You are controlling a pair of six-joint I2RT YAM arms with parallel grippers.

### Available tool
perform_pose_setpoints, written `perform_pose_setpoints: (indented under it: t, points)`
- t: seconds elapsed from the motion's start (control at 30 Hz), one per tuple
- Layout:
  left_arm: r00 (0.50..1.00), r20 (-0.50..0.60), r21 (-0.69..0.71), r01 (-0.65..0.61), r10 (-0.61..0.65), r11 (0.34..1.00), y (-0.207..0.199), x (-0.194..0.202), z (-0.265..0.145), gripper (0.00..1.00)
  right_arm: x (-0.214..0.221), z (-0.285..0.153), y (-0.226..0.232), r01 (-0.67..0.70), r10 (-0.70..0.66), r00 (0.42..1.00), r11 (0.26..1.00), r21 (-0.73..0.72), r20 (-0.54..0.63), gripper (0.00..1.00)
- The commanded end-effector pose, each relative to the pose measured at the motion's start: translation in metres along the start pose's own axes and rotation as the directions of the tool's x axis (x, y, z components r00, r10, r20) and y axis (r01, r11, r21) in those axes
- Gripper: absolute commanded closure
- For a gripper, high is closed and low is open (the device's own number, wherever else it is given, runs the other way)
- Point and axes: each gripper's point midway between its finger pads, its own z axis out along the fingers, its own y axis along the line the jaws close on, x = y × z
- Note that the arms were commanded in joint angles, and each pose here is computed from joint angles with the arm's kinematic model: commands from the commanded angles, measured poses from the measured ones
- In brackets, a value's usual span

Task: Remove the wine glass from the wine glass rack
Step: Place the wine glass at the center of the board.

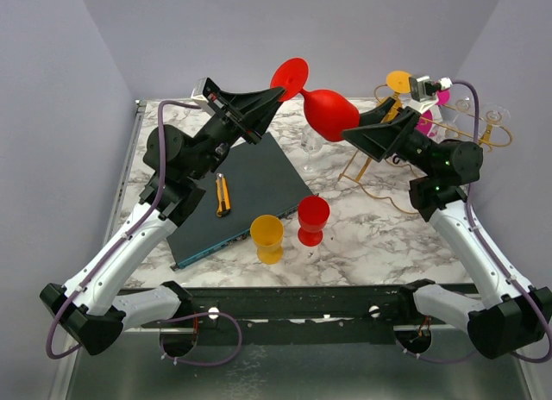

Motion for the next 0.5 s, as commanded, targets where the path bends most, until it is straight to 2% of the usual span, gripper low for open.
perform_pose_setpoints:
  t: [0.0,0.17,0.37,0.4,0.47]
  points:
    - [0.998,-0.052,0.058,0.035,-0.032,0.998,-0.016,0.012,-0.008,1.00,-0.007,0.007,0.022,0.044,-0.043,0.999,0.996,-0.075,0.008,0.22]
    - [0.998,-0.054,0.055,0.038,-0.035,0.998,-0.012,0.011,-0.011,1.00,-0.008,0.008,0.021,0.036,-0.034,0.999,0.997,-0.072,0.027,0.40]
    - [0.998,-0.061,0.048,0.030,-0.027,0.998,-0.003,0.010,-0.017,1.00,-0.014,0.007,0.024,0.034,-0.031,0.998,0.998,-0.045,0.054,0.84]
    - [0.998,-0.060,0.040,0.026,-0.023,0.999,0.001,0.010,-0.019,0.98,-0.014,0.006,0.024,0.035,-0.034,0.998,0.999,-0.034,0.053,0.92]
    - [0.998,-0.061,0.027,0.016,-0.014,1.000,0.008,0.009,-0.021,0.88,-0.016,0.006,0.022,0.035,-0.035,0.998,0.999,0.001,0.053,0.99]
